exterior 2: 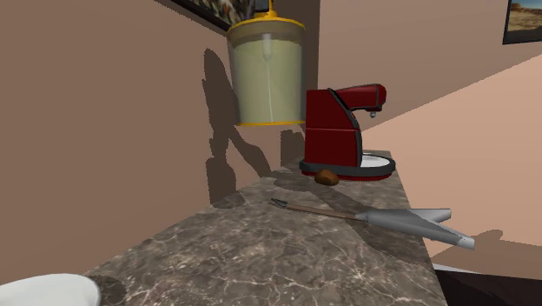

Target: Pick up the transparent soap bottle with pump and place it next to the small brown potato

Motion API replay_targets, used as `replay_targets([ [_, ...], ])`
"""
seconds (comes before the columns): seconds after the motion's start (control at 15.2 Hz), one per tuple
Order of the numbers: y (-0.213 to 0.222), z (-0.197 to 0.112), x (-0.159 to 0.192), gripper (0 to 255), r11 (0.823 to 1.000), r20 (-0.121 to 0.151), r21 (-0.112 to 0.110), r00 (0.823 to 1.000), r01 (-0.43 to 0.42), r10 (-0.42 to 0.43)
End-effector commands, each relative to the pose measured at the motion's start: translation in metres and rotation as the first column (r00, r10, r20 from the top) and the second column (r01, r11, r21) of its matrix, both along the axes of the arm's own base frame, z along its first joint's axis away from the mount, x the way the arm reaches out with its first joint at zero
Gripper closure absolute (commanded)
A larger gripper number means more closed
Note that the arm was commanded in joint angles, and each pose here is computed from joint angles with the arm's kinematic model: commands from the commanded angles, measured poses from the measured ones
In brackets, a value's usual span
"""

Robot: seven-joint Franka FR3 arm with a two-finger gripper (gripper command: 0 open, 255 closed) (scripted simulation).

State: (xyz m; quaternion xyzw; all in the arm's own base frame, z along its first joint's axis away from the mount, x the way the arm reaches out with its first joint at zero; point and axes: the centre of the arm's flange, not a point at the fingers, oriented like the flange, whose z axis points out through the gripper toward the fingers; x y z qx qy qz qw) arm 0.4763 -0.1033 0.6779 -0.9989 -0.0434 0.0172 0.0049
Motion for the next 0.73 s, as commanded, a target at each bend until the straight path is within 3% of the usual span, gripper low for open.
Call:
replay_targets([
  [0.0,-0.001,0.007,-0.001,255,1.000,0.000,0.000,1.000,0.000,0.000],
  [0.66,-0.116,-0.023,-0.058,255,1.000,0.000,0.000,1.000,0.000,0.000],
])
